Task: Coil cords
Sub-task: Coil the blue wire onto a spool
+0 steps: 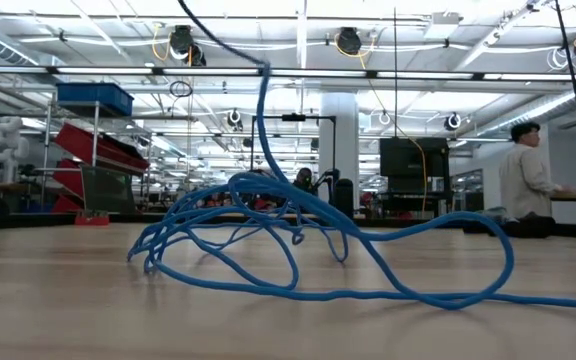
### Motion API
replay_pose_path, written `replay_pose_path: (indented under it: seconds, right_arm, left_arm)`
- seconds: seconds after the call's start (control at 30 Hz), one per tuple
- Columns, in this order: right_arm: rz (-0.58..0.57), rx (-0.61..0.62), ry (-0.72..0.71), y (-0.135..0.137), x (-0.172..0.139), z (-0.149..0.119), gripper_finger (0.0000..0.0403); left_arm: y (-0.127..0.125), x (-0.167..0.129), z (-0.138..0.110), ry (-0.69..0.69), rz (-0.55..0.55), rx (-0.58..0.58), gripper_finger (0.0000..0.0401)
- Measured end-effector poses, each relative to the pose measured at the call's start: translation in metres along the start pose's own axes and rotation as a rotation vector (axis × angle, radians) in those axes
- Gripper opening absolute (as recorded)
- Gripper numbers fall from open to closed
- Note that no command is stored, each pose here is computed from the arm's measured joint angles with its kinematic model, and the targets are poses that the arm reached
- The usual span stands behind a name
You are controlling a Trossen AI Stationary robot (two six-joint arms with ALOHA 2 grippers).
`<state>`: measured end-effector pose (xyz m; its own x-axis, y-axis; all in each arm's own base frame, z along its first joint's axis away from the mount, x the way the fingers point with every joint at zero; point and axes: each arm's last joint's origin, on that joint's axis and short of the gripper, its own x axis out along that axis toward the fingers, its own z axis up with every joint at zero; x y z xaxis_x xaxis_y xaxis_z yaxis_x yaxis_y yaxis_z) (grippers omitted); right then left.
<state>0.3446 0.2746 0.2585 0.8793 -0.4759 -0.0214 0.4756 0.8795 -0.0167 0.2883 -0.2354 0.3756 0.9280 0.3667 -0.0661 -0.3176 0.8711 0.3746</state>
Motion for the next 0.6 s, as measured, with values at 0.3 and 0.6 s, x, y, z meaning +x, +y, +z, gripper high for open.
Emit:
replay_pose_path:
  seconds: [0.3, 0.6]
  right_arm:
    - [-0.194, -0.099, -0.003, 0.002, -0.026, 0.0, 0.0]
    - [-0.243, -0.099, -0.005, -0.001, -0.043, 0.015, 0.0]
  left_arm:
    - [0.001, -0.02, 0.009, -0.042, -0.087, 0.005, 0.0006]
    - [-0.002, -0.033, 0.01, -0.067, -0.189, 0.083, 0.0006]
